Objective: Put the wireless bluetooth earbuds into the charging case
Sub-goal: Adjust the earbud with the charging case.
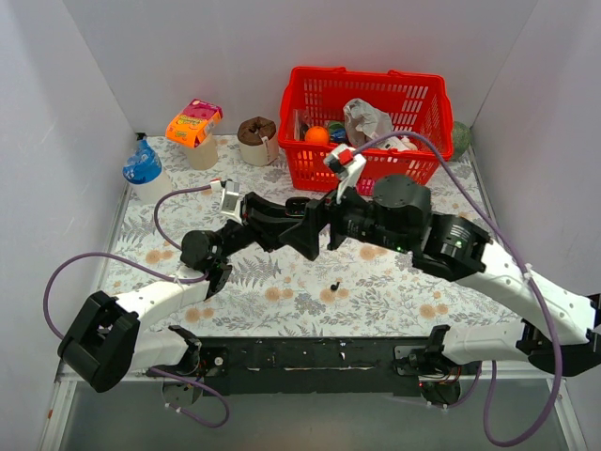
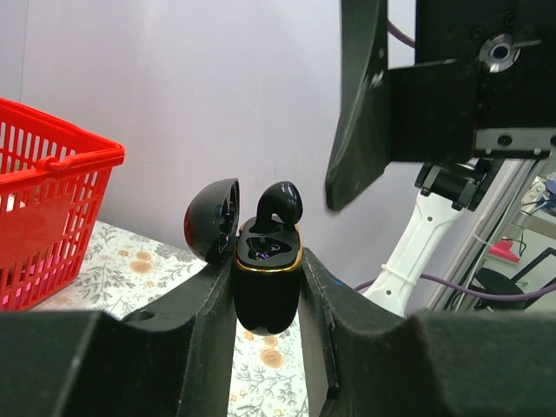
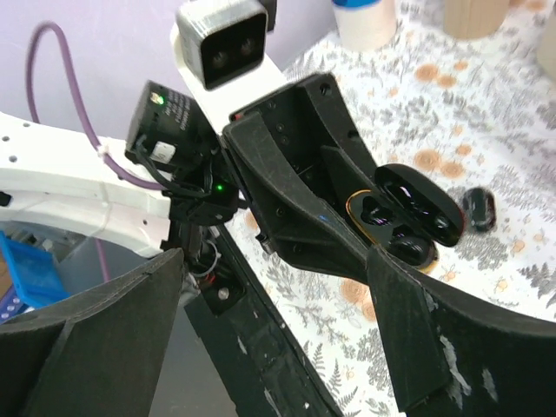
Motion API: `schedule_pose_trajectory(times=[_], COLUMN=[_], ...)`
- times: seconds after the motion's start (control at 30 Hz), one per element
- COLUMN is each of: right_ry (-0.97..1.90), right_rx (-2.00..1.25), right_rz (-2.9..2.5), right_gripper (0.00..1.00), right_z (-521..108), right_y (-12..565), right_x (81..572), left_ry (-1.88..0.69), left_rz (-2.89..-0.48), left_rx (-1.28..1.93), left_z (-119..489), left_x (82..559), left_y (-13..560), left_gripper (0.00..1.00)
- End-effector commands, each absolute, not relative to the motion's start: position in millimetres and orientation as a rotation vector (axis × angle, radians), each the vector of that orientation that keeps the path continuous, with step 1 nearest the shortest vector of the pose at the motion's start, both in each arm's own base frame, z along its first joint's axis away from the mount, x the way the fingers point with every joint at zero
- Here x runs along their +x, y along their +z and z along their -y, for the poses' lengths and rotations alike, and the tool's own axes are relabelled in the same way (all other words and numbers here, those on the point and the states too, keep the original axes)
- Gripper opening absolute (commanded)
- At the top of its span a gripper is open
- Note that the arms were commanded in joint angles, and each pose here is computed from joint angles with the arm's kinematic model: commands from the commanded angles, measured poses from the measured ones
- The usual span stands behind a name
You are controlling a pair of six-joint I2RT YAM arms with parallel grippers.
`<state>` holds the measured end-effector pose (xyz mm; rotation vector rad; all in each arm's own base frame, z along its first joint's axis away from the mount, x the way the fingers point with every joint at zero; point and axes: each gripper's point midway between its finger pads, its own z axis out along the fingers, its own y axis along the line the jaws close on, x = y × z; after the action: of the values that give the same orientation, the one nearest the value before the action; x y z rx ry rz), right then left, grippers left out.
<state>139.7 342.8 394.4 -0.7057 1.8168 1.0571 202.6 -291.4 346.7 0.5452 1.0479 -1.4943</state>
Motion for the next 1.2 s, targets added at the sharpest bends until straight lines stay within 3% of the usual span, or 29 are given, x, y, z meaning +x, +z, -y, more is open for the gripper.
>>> schedule_pose_trajectory(times=[0.0, 0.17, 1.17], right_ry=[1.090, 0.999, 1.089], right_rx=[-0.595, -0.538, -0.662], right_rz=[-1.576, -1.605, -1.721], right_gripper=[0.93, 0.94, 0.93], right_z=[-304, -283, -332], right_y=[471, 463, 413], right_x=[137, 146, 138], left_ry=[-1.497, -1.505, -1.524], left_rz=[-0.986, -0.978, -0.954], left_rx=[0.532, 0.548, 0.622], left_z=[287, 287, 289], left_x=[198, 194, 178], left_y=[360, 362, 371], left_gripper=[0.00, 0.00, 0.00])
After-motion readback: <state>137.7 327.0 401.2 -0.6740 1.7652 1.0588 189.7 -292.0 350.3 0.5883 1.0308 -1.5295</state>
